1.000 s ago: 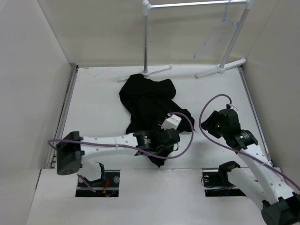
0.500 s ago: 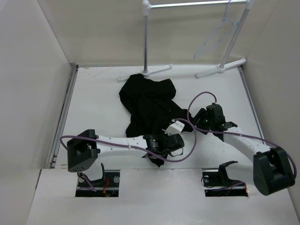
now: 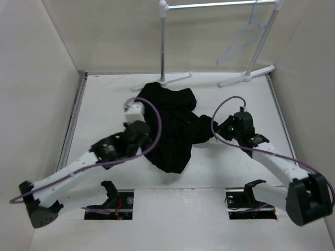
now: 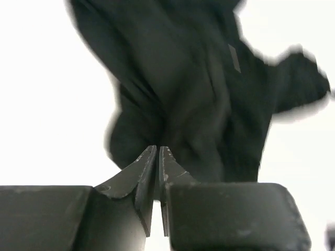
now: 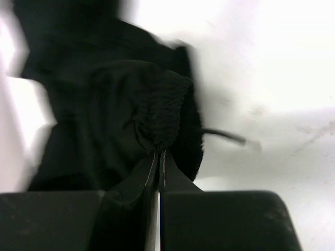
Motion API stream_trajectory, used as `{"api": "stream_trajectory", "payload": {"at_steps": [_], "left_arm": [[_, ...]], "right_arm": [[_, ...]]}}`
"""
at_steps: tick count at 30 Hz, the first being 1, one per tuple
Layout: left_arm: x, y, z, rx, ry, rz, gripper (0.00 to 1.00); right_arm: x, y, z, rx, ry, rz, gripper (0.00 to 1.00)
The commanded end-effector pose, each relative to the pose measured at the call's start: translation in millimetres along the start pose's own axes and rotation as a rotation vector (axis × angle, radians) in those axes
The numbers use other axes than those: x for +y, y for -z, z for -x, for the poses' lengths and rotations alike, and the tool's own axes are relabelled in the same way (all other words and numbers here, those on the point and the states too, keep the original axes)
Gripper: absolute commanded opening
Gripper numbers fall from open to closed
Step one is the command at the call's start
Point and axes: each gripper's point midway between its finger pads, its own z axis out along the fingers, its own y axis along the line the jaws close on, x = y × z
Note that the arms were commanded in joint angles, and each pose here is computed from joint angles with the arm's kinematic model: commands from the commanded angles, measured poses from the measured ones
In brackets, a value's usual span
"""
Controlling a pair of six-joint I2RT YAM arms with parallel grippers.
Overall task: Place the trousers on the hanger
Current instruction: Flatten out the trousers at the center of the board.
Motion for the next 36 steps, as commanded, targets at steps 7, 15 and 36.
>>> {"api": "stream_trajectory", "payload": {"at_steps": [7,15,36], "left_arm": [[151.8,143.0,216.4,-0.582,0.294,0.402,0.06],[48.6,25.3,132.3,-0.171,0.323,0.055,0.19],[-129.1,-95.0,-88.5,0.436,0.180,-0.208,0.66]], "right_arm": [[116.7,203.0,113.3,-0.447,0.122,0.251,0.04],[64.1,198.4,122.2,-0.492,0.112,0.029,0.01],[8.9,148.7,114.9,-0.407,0.076,-0.124,0.05]]}}
